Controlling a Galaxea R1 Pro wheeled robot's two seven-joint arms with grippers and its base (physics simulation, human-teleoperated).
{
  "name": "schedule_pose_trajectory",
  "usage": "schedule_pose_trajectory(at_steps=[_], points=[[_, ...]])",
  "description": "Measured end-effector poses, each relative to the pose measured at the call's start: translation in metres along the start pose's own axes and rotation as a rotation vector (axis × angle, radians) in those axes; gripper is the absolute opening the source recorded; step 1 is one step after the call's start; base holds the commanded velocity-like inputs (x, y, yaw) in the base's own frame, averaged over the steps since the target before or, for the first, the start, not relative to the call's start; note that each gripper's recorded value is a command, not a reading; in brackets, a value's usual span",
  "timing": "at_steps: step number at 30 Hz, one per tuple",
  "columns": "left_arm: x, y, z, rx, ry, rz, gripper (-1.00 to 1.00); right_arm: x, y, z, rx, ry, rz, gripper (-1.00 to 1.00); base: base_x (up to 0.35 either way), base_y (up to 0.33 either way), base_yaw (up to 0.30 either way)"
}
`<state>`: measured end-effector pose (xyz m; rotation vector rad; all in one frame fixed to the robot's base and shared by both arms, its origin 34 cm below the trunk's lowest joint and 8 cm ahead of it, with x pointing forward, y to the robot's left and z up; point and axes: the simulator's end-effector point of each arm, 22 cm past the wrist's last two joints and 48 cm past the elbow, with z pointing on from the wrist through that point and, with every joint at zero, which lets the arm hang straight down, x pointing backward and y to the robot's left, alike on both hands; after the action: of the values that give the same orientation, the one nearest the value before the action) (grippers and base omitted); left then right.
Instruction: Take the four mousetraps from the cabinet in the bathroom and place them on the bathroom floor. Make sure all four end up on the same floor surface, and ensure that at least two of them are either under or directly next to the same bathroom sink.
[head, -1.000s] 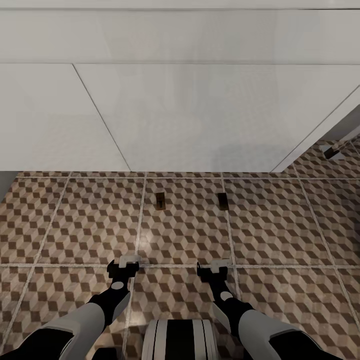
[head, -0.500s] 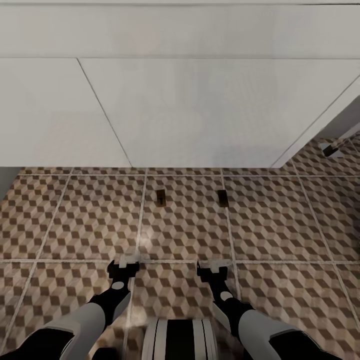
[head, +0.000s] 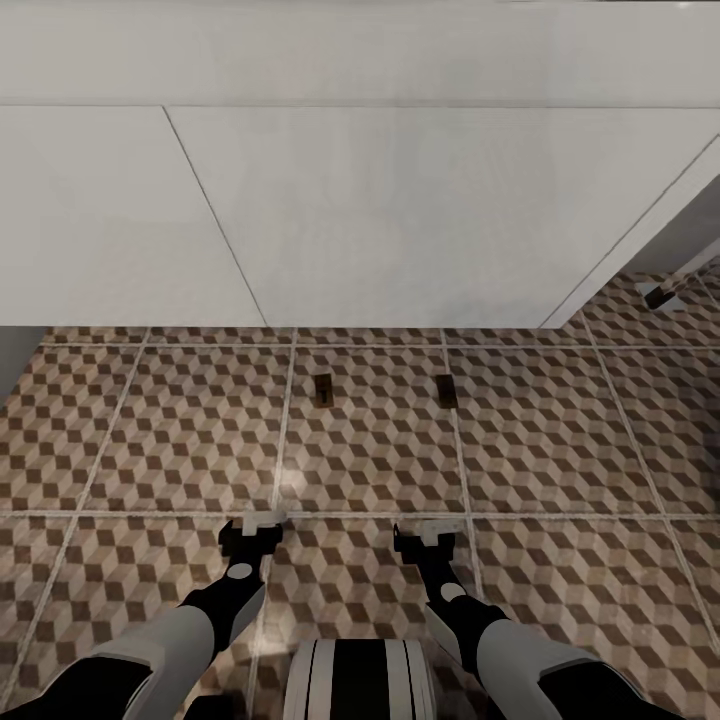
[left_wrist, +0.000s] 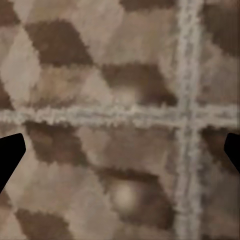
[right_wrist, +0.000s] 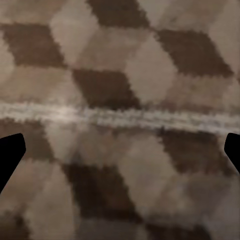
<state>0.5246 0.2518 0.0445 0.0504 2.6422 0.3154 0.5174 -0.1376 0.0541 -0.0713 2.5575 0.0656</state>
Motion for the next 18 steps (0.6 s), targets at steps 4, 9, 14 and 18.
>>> schedule_pose_trajectory(at_steps=[4, 9, 14, 18], points=[[0.0001, -0.0006, -0.0001, 0.0, 0.001, -0.001, 1.0, 0.0001, -0.0001, 0.0001, 0.0, 0.0, 0.0, 1.0, -0.061, 0.0, 0.0], [0.0007, -0.001, -0.0001, 0.001, 0.002, -0.002, 1.0, 0.0004, -0.0003, 0.0001, 0.001, 0.001, 0.001, 1.0, -0.247, 0.0, 0.0], [0.0007, -0.0045, -0.0009, 0.005, 0.002, -0.003, 1.0, 0.0004, -0.0005, 0.0002, 0.002, 0.001, 0.001, 1.0, -0.321, 0.0, 0.0], [0.0008, -0.0057, -0.0011, 0.007, 0.003, -0.003, 1.0, 0.0004, -0.0006, 0.0002, 0.003, 0.001, 0.001, 1.0, -0.337, 0.0, 0.0]])
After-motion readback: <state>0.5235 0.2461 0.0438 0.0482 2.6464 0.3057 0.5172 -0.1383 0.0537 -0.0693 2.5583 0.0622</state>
